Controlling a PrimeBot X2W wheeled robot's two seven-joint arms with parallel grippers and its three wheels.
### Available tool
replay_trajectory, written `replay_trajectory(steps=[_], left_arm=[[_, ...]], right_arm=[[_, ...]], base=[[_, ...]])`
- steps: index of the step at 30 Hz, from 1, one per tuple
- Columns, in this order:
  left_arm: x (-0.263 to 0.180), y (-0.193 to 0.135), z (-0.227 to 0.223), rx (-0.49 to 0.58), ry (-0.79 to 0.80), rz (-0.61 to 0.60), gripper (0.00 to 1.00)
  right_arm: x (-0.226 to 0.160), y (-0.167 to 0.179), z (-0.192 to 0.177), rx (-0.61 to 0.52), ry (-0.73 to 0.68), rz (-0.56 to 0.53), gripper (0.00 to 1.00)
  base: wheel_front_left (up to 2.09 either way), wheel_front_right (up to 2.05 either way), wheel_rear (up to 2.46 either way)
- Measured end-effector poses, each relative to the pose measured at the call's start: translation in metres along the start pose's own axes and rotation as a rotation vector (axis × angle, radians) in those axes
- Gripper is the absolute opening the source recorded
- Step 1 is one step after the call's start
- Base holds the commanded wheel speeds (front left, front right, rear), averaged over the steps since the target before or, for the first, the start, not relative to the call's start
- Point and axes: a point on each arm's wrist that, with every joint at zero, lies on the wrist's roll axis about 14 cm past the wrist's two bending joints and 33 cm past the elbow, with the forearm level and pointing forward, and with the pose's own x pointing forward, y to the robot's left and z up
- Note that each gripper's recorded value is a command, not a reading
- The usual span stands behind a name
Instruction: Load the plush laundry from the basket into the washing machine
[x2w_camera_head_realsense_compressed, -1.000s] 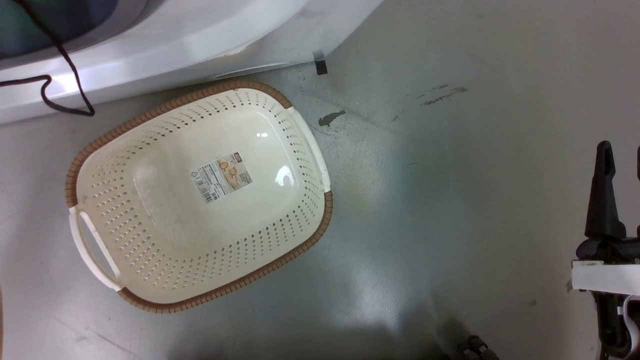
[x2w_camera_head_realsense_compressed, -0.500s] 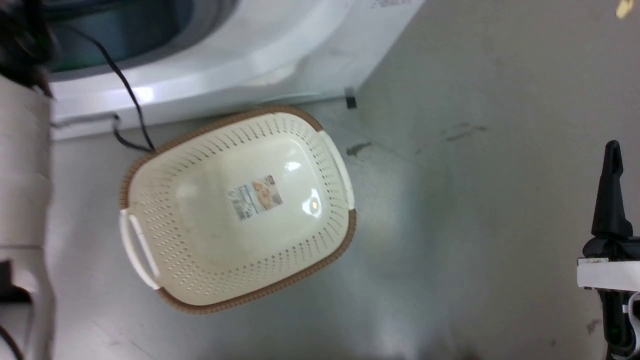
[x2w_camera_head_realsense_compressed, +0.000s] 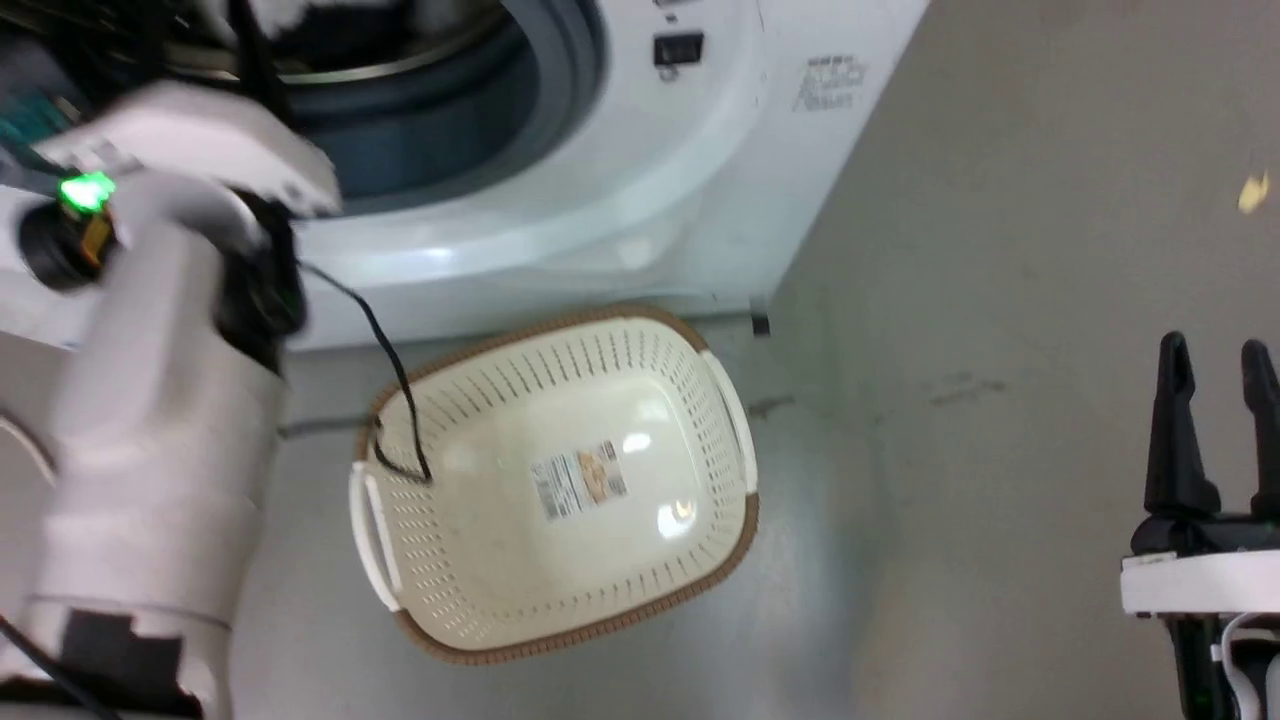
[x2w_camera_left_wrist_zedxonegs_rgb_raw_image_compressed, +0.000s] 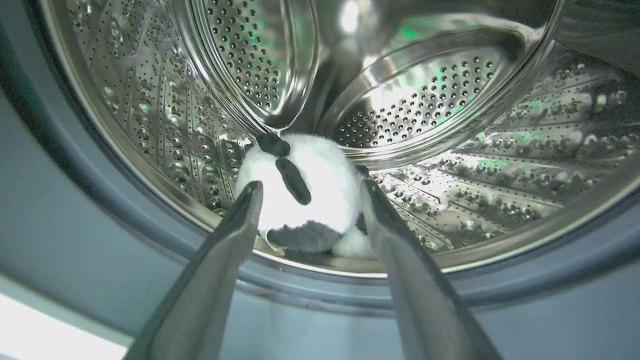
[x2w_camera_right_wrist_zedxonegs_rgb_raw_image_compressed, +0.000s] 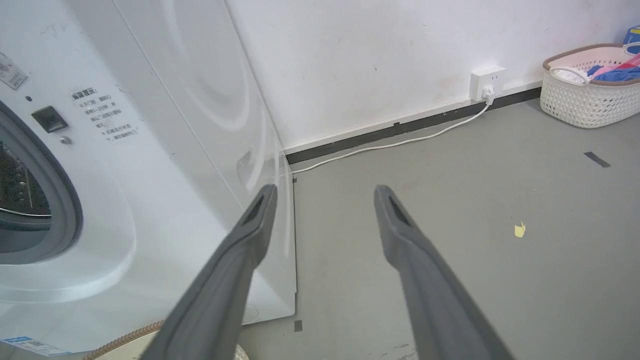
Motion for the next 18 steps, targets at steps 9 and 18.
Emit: replay_trajectory(steps=[9, 18], left_arm=[[-0.058, 0.004, 0.009, 0.005, 0.002, -0.016, 1.0], [-0.114, 0.008, 0.02, 0.015, 0.015, -0.045, 1.0]], right_arm=[[-0.017, 0.021, 0.029, 0.021, -0.056, 0.045, 1.0], [-0.042, 0.038, 0.054, 0.035, -0.104, 0.09, 1.0]], base=[[0.0, 0.0, 0.0], [0.0, 0.0, 0.0]])
